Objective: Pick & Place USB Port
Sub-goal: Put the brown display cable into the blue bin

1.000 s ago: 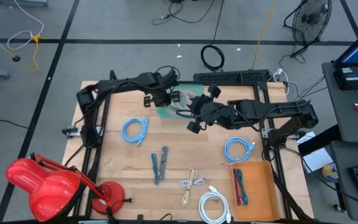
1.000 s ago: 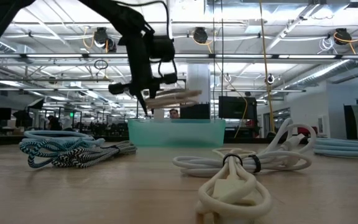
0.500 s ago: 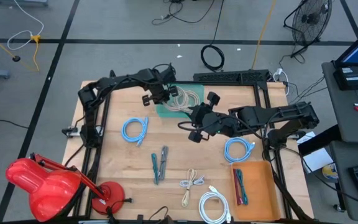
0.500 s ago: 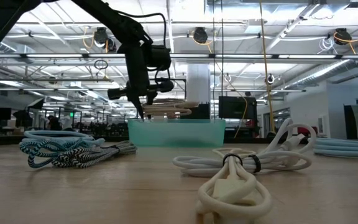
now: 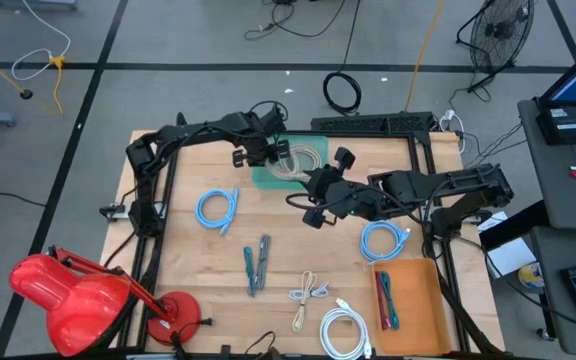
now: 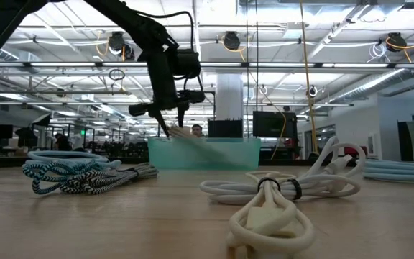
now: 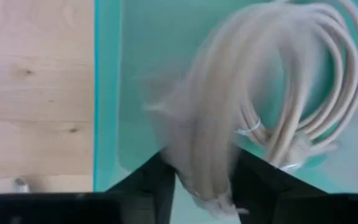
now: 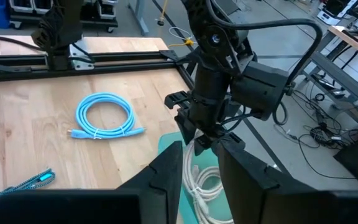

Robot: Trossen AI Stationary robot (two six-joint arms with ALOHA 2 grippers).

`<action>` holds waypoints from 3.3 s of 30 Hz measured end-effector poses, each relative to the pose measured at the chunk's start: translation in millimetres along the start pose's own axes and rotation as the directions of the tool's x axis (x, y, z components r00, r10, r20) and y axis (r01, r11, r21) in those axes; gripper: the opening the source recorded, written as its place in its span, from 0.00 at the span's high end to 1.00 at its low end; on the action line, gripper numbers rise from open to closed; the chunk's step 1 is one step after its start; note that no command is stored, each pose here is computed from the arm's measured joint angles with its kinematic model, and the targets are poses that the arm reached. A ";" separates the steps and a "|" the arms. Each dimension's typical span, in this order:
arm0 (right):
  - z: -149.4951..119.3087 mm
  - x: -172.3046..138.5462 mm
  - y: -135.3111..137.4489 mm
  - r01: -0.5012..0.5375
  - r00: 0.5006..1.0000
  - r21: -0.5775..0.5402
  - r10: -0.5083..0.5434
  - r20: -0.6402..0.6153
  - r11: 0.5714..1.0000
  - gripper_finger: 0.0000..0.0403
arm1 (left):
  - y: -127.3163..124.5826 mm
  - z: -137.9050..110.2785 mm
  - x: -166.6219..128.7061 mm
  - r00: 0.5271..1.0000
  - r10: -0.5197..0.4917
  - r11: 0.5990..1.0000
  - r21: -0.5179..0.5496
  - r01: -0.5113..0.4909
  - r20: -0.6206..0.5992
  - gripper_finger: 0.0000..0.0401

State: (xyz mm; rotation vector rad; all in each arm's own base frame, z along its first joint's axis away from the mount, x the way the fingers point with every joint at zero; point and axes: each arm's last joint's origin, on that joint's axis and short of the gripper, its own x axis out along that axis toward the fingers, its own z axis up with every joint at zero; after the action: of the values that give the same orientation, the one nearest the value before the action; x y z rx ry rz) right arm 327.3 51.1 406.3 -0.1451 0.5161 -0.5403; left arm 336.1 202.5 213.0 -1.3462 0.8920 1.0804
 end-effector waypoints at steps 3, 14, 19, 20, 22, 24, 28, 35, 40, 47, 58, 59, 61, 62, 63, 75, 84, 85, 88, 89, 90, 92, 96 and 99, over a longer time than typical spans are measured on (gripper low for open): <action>0.0 -1.0 1.3 -0.004 1.000 0.001 0.004 0.002 1.000 0.77 | 0.9 0.2 0.0 1.000 0.007 1.000 -0.004 -0.007 -0.003 0.59; -0.1 -1.0 1.1 -0.001 1.000 0.000 0.001 0.002 1.000 0.77 | 3.2 -1.5 -0.1 0.999 0.022 1.000 0.003 -0.021 -0.038 0.58; -2.4 -1.0 -0.1 0.030 0.999 -0.019 -0.030 -0.014 0.999 0.77 | 0.5 0.1 -0.4 1.000 -0.005 0.990 0.138 0.007 -0.018 0.70; -3.3 -1.0 -0.9 0.055 0.998 -0.024 -0.055 -0.017 0.998 0.77 | 0.7 0.5 -0.6 1.000 0.001 0.984 0.175 0.000 -0.005 0.74; -4.8 -1.0 -2.8 0.105 0.994 -0.019 -0.105 -0.023 0.994 0.77 | 1.3 0.8 -0.6 1.000 0.019 0.966 0.256 -0.024 0.023 0.83; -6.7 0.7 -6.0 0.130 0.991 -0.007 -0.130 -0.039 0.991 0.77 | 1.7 1.3 -0.7 0.999 0.028 0.946 0.320 -0.039 0.038 0.93; -9.1 6.7 -13.4 0.139 0.988 0.049 -0.135 -0.077 0.989 0.80 | 0.7 3.7 -0.8 0.998 0.016 0.926 0.375 -0.038 0.061 0.98; -10.3 13.0 -20.2 0.106 0.989 0.095 -0.096 -0.112 0.990 0.94 | -10.7 10.3 -1.9 0.987 -0.104 0.906 0.422 0.043 0.123 0.99; -10.3 13.6 -21.1 0.113 0.988 0.109 -0.101 -0.113 0.988 0.99 | -11.4 10.0 13.4 0.991 -0.076 0.892 0.452 0.016 0.114 1.00; -10.9 17.1 -25.5 0.108 0.987 0.144 -0.089 -0.131 0.984 1.00 | -10.7 3.6 33.9 0.996 -0.012 0.869 0.494 -0.032 0.087 1.00; -11.5 18.0 -27.0 0.115 0.986 0.149 -0.094 -0.138 0.982 1.00 | -0.8 4.1 44.9 0.989 0.110 0.853 0.500 -0.146 0.101 1.00; -11.5 18.0 -27.0 0.115 0.986 0.149 -0.094 -0.138 0.982 1.00 | 0.1 3.7 45.5 0.988 0.120 0.853 0.500 -0.153 0.097 1.00; -11.5 18.0 -27.0 0.116 0.986 0.148 -0.095 -0.138 0.982 1.00 | 0.8 3.7 45.6 0.985 0.133 0.850 0.499 -0.169 0.108 1.00; -11.5 18.0 -27.0 0.116 0.986 0.148 -0.096 -0.137 0.982 1.00 | 0.8 3.1 46.0 0.983 0.140 0.849 0.497 -0.181 0.118 1.00; -11.5 18.0 -27.0 0.116 0.986 0.147 -0.096 -0.137 0.982 1.00 | 0.9 2.8 46.4 0.981 0.147 0.850 0.491 -0.190 0.126 1.00; -11.7 19.2 -29.1 0.127 0.984 0.149 -0.106 -0.141 0.981 1.00 | 10.0 0.9 44.9 0.950 0.266 0.837 0.450 -0.312 0.163 1.00; -58.5 68.4 -55.2 0.229 0.931 0.217 -0.148 -0.334 0.949 1.00 | 3.1 -4.5 46.2 0.960 0.221 0.842 0.464 -0.276 0.169 1.00; -70.9 79.0 -58.7 0.227 0.920 0.222 -0.133 -0.370 0.948 1.00 | 2.0 -5.0 46.4 0.963 0.211 0.845 0.464 -0.265 0.166 1.00; -105.7 108.4 -67.7 0.175 0.910 0.294 -0.040 -0.414 0.940 1.00 | 0.0 -6.6 46.7 0.968 0.194 0.849 0.467 -0.247 0.160 1.00; -116.6 115.9 -69.2 0.156 0.909 0.330 -0.005 -0.416 0.931 1.00 | -0.3 -7.2 46.8 0.968 0.193 0.850 0.466 -0.247 0.160 1.00; -127.7 121.8 -70.2 0.150 0.906 0.361 0.018 -0.423 0.921 1.00 | -0.6 -7.7 46.8 0.968 0.192 0.850 0.466 -0.246 0.160 1.00; -146.1 129.8 -73.3 0.160 0.898 0.401 0.036 -0.439 0.902 1.00 | -0.9 -7.8 46.9 0.969 0.190 0.850 0.467 -0.244 0.161 1.00; -165.5 136.0 -81.4 0.188 0.877 0.424 0.042 -0.478 0.886 1.00 | -0.1 -8.2 46.8 0.967 0.199 0.850 0.464 -0.250 0.158 1.00; -166.6 138.4 -84.6 0.186 0.884 0.425 0.038 -0.466 0.886 1.00 | 5.3 -10.2 45.7 0.953 0.261 0.852 0.427 -0.301 0.152 1.00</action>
State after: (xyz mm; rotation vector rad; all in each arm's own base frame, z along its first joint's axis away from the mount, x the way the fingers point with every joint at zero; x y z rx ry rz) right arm 306.4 -93.3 225.3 0.4357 0.8364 -0.7681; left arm 345.4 195.7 167.2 -0.7923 1.2130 1.0620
